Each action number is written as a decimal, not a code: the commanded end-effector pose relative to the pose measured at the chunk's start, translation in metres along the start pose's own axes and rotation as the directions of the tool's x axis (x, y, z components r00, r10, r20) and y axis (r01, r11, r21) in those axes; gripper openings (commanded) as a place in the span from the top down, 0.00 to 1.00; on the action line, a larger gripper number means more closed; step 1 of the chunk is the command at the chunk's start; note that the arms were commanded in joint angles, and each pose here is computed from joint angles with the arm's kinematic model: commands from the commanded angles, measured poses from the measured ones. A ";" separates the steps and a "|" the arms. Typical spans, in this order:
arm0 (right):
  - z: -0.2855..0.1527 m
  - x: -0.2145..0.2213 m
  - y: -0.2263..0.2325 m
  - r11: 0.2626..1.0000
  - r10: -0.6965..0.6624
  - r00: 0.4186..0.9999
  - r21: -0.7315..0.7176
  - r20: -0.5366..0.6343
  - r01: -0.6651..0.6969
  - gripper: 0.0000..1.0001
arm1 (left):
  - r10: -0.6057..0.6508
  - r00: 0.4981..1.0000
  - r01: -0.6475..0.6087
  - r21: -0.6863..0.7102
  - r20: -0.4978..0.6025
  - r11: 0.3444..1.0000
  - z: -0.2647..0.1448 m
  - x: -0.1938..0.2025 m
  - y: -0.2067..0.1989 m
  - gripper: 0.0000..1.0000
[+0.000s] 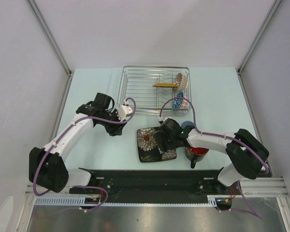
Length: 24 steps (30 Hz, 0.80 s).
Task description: Load the mixed dishes into the dish rack
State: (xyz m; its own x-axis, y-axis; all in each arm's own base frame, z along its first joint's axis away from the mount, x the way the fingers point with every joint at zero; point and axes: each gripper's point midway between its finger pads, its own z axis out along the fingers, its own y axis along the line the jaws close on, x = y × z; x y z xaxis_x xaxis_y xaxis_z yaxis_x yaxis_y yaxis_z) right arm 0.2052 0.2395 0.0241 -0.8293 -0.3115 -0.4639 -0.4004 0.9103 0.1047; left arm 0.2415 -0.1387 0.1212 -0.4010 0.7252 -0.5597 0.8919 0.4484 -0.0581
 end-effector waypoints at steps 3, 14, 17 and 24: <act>0.003 -0.012 0.031 0.987 -0.016 1.000 -0.161 0.007 0.017 0.01 | 0.074 0.996 -0.078 -0.061 -0.057 0.995 0.006 0.020 0.010 0.56; 0.024 -0.007 0.056 0.946 0.016 0.997 -0.321 -0.072 -0.038 0.02 | 0.161 0.957 -0.160 0.024 -0.243 0.987 0.007 0.081 -0.014 0.57; 0.037 -0.005 0.064 0.932 0.022 0.991 -0.357 -0.136 -0.070 0.02 | 0.171 0.954 -0.162 0.056 -0.246 0.985 0.005 0.076 -0.025 0.57; 0.047 0.003 0.070 0.936 -0.008 0.976 -0.344 -0.217 -0.069 0.02 | 0.209 0.943 -0.174 0.154 -0.260 0.973 0.007 0.069 -0.060 0.56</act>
State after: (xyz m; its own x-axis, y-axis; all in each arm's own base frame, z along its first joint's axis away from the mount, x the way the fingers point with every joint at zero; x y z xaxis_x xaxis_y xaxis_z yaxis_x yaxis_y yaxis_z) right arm 0.2414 0.3423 0.0371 -0.8283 -0.2764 -0.4874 -0.5075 0.7386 0.4437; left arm 0.1740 -0.1047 0.0645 -0.2745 0.9140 -0.2987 0.9613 0.2685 -0.0617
